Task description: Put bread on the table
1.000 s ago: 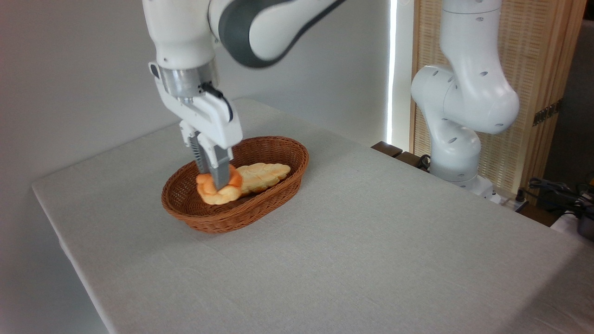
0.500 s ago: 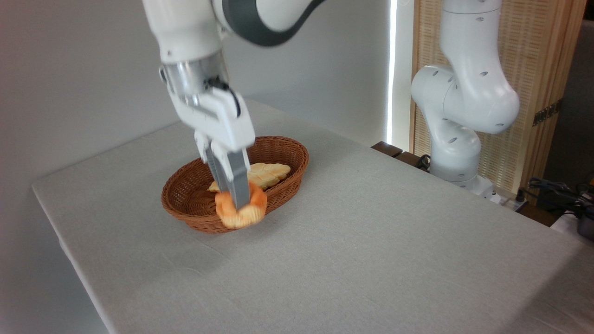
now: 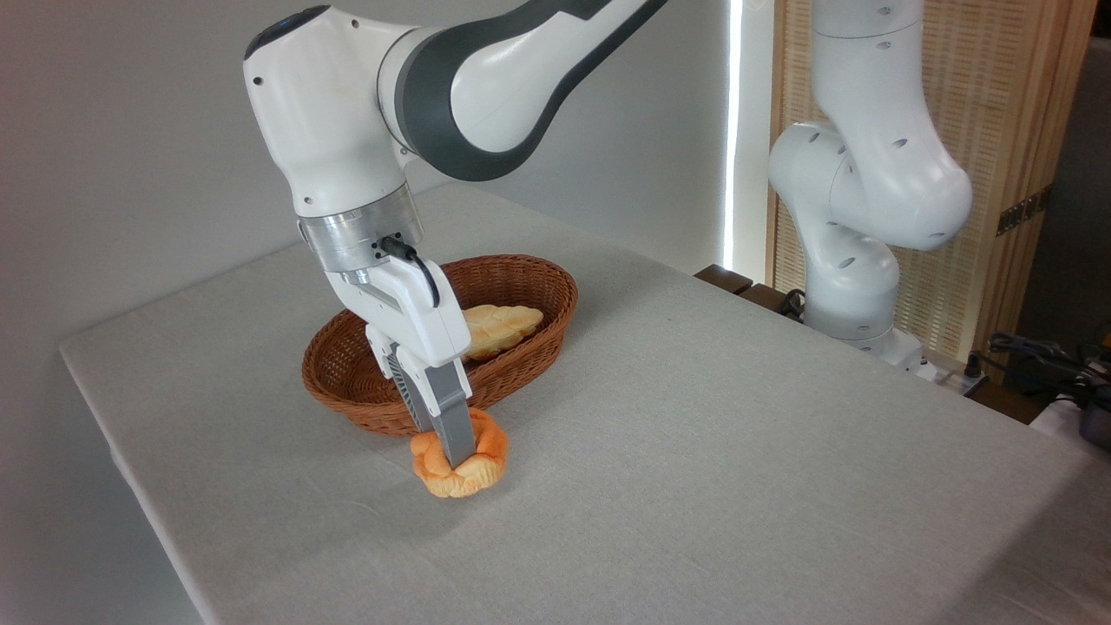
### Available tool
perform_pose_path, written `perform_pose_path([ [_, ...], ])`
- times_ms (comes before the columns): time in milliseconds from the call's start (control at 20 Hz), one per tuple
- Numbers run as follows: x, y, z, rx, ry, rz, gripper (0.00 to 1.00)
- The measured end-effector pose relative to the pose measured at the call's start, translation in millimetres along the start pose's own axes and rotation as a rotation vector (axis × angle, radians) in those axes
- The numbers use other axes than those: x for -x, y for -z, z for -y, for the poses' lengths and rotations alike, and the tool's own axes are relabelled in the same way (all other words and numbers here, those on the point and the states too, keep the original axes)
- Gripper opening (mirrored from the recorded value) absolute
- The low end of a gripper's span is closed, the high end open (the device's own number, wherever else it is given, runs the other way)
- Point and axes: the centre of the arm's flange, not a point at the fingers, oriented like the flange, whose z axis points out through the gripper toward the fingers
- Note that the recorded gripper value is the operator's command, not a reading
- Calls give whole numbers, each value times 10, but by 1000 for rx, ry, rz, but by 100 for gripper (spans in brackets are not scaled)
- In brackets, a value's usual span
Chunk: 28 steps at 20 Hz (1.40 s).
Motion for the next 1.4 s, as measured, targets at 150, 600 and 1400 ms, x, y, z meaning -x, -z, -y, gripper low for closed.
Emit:
perform_pose_path([
  [150, -3, -4, -6, 0, -1, 1, 100],
  [600, 38, 134, 40, -16, 12, -21, 100],
  [1400, 623, 1526, -4, 102, 118, -175, 100],
])
